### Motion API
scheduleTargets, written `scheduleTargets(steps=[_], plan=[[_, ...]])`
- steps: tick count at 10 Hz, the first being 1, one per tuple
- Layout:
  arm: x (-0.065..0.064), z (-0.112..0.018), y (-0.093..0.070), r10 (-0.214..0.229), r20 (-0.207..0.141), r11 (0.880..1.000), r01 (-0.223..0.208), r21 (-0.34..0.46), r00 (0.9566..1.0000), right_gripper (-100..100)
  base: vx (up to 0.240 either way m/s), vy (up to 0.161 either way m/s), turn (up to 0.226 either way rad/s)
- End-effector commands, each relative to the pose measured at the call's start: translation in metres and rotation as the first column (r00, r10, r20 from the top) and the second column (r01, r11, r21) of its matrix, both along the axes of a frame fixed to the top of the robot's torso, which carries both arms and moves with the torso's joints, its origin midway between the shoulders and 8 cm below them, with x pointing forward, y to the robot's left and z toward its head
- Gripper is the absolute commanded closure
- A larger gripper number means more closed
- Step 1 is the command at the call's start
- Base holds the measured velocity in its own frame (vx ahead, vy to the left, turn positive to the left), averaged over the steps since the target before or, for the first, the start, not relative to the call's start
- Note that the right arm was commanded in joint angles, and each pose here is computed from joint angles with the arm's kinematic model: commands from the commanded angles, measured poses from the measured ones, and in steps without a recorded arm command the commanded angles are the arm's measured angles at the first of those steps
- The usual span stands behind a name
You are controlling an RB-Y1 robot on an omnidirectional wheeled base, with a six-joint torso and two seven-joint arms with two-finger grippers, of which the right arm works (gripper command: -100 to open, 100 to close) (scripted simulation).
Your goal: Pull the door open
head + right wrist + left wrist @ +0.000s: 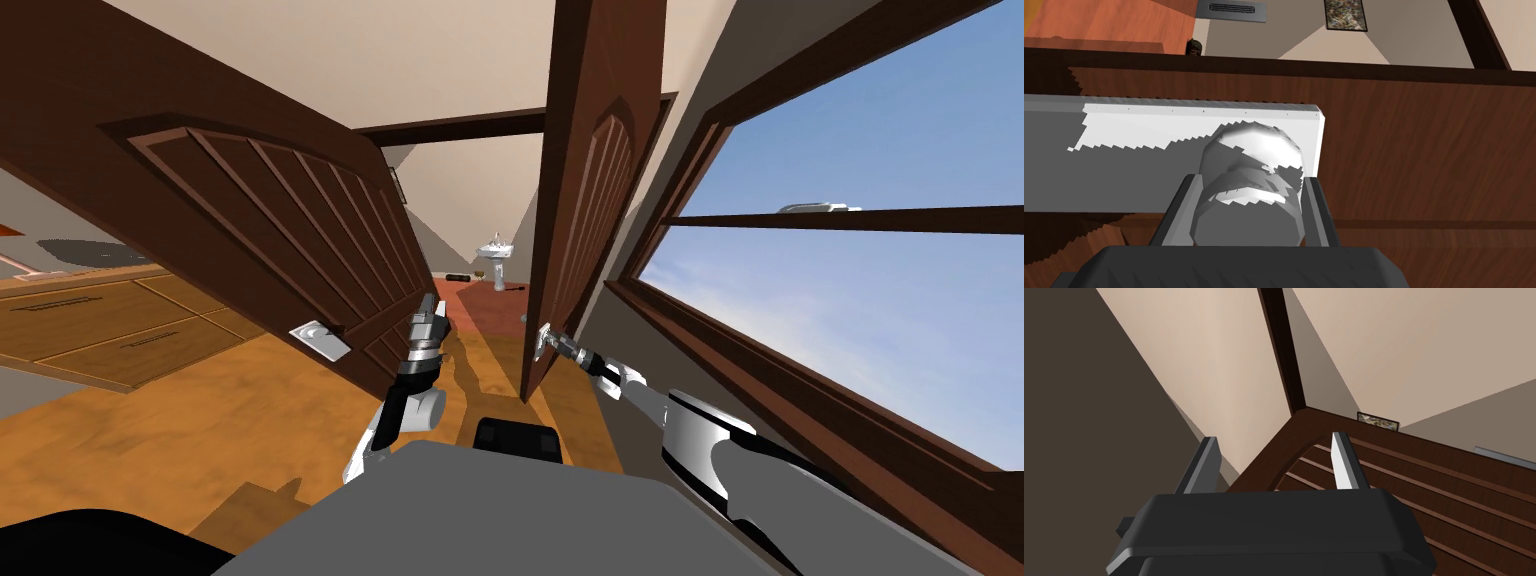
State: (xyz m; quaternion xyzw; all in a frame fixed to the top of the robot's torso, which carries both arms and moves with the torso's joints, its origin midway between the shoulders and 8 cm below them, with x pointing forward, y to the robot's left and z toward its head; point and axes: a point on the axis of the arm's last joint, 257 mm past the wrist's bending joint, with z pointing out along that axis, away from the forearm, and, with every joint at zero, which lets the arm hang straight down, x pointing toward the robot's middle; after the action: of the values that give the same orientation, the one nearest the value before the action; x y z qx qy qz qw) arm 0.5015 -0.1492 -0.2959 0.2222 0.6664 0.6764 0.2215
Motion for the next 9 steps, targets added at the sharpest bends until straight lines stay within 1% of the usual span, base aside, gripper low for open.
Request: scheduleTargets(steps=[1,5,7,9], plan=[[0.0,0.0,0.0,0.001,0.0,1.0,-0.001,0.0,1.0,100,-0.022,-0.027,0.015],[0.0,0.0,0.0,0.001,0.0,1.0,-0.001,0.0,1.0,100,-0.005,-0.008,0.001],[-0.016,-0.001,-0.007,0.047,0.003,0.999,-0.047,-0.002,0.9989,100,-0.026,-0.03,-0.015],[-0.016,-0.001,-0.007,0.047,0.003,0.999,-0.047,-0.002,0.9989,100,-0.013,-0.047,-0.025]])
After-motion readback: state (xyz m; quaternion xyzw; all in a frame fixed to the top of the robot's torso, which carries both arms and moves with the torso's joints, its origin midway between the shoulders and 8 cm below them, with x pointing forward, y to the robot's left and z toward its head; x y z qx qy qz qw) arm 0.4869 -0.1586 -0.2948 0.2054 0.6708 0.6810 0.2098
